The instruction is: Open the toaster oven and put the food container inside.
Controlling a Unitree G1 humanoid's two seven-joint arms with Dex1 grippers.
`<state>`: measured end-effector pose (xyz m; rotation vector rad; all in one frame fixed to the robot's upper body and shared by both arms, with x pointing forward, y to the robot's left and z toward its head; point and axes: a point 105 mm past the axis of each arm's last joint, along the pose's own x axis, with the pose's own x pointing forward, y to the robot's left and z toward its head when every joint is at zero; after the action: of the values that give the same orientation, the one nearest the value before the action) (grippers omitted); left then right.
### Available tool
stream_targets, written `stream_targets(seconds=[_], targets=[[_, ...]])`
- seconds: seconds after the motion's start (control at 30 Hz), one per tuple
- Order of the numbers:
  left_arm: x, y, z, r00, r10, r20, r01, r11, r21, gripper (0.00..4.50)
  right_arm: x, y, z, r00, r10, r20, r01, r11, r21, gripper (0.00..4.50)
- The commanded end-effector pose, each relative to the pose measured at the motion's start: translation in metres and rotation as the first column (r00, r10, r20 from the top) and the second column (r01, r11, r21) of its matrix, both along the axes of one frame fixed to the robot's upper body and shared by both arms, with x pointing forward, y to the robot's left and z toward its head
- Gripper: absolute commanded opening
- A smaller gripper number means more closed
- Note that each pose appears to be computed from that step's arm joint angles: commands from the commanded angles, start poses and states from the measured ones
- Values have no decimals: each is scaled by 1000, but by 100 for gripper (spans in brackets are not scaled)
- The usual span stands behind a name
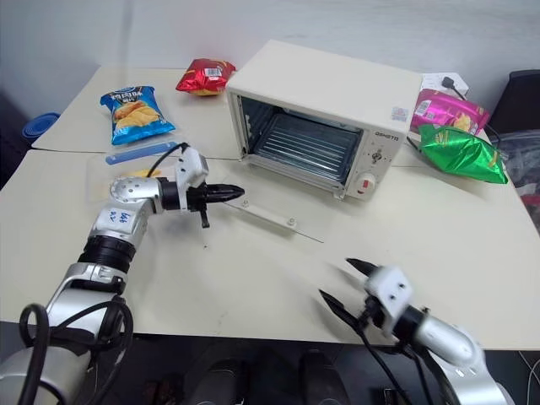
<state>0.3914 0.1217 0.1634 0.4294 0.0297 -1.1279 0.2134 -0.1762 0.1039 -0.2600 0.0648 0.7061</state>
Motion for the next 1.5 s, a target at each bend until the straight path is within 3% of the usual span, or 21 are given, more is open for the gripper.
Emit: stream_targets(seconds=[0.03,0.17,0.33,0.43,0.5,0.57,0.63,0.77,0.87,0.97,1.07,1.17,1.23,1.5], targets=[[-3,-9,9,996,22,81,-21,1000,-7,6,-3,-6,41,980,-5,199,-7,998,59,450],[-10,-10,-1,996,56,75,-55,998,-15,6,3,-4,56,964,0,265,-26,995,93,450],[-28,3,-2,990,139,28,-134,981,-143,6,25,11,77,947,33,321,-104,973,208,450],[-35,23,-3,975,222,-3,-220,964,-146,87,34,21,82,939,70,337,-153,962,226,450],[-50,44,11,962,270,-30,-268,925,-268,150,40,29,87,930,104,352,-200,948,247,450],[-70,71,25,942,326,-80,-329,852,-408,209,43,38,92,919,153,362,-258,930,263,450],[-87,118,25,860,488,-147,-496,734,-463,262,45,45,95,899,203,388,-311,919,240,450],[-132,216,11,591,761,-269,-773,439,-458,369,45,56,97,860,284,425,-390,901,187,450],[-151,260,10,396,864,-312,-884,266,-385,450,45,59,97,833,311,457,-413,900,141,450],[-146,277,22,300,888,-349,-915,164,-369,450,46,60,95,822,317,473,-418,900,124,450],[-123,282,46,271,893,-358,-922,134,-363,450,46,61,95,823,312,474,-418,898,136,450],[-107,278,44,245,899,-362,-961,177,-211,450,46,62,96,828,304,471,-411,901,140,450],[-84,269,52,312,874,-372,-948,259,-187,450,45,60,95,835,295,464,-399,906,141,450],[-23,249,40,320,848,-423,-936,351,-3,450,43,62,95,841,279,464,-380,914,141,450]])
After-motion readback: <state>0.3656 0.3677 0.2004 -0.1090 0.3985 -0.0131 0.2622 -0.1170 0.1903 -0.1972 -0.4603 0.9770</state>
